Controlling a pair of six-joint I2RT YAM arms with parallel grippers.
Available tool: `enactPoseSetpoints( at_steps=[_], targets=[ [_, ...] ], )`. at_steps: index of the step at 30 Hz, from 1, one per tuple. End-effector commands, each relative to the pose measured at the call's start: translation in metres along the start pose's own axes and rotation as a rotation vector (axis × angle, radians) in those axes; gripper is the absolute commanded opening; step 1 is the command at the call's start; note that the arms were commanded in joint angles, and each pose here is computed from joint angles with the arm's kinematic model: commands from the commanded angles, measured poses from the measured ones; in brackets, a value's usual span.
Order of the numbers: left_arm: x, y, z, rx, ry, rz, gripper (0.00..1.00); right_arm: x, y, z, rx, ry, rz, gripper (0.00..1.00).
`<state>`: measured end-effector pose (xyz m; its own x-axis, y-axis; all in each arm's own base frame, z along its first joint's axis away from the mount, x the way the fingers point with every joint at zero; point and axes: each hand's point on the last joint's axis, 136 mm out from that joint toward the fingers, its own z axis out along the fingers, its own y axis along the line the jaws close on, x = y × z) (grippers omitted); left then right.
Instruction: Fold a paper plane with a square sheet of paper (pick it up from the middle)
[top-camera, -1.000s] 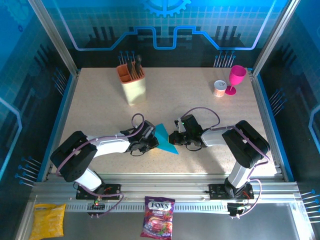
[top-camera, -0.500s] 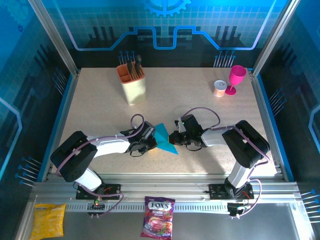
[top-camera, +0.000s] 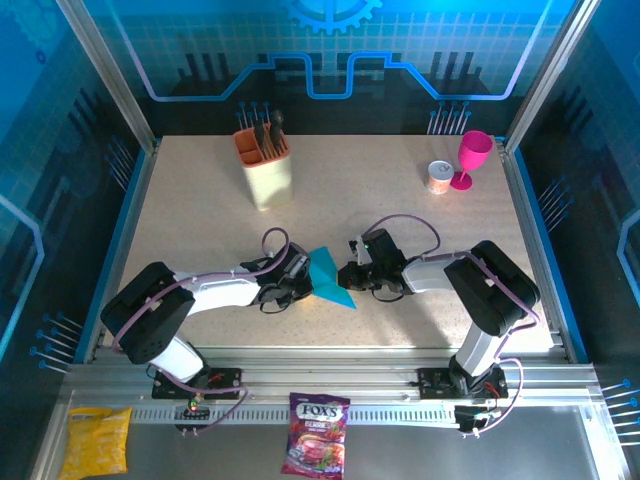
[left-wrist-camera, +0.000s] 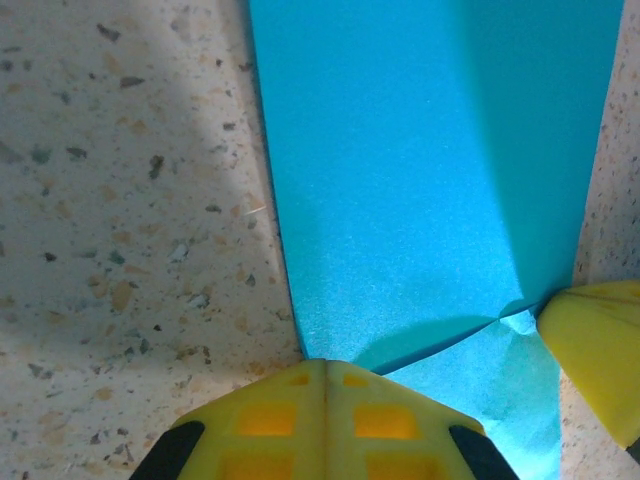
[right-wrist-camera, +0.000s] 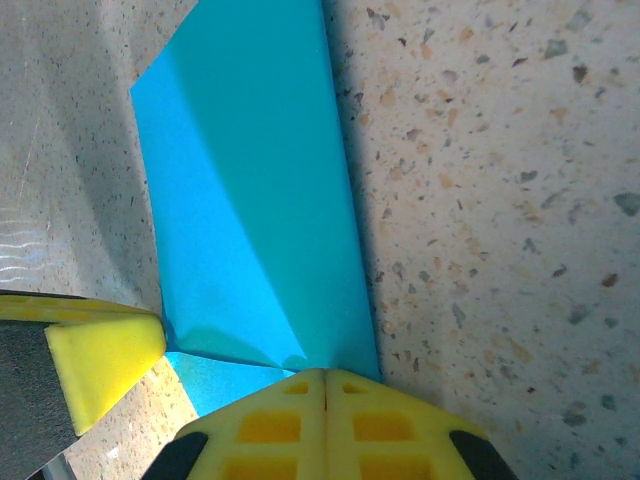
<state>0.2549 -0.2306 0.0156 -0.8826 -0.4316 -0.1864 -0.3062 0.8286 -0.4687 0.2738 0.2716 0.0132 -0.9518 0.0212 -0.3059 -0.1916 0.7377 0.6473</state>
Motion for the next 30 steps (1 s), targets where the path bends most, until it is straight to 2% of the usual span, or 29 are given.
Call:
enactPoseSetpoints(
  at_steps=[1, 12, 20, 24, 30],
  targets=[
    [-0.003, -0.005, -0.007, 0.007, -0.015, 0.023, 0.0, 0.029, -0.036, 0.003, 0.113, 0.079, 0.069, 0.0],
    [-0.008, -0.018, -0.023, 0.072, -0.043, 0.028, 0.0, 0.026, -0.032, 0.002, 0.1, 0.078, 0.067, 0.0],
    [-0.006, -0.02, -0.026, 0.088, -0.038, 0.026, 0.0, -0.002, 0.012, -0.021, 0.016, 0.041, -0.025, 0.0],
    [-0.006, -0.02, -0.028, 0.087, -0.039, 0.021, 0.0, -0.014, 0.033, -0.042, 0.008, 0.012, -0.088, 0.12],
    [-0.004, -0.02, -0.032, 0.088, -0.028, -0.008, 0.0, 0.003, 0.044, -0.047, 0.072, 0.03, -0.189, 0.19]
  ],
)
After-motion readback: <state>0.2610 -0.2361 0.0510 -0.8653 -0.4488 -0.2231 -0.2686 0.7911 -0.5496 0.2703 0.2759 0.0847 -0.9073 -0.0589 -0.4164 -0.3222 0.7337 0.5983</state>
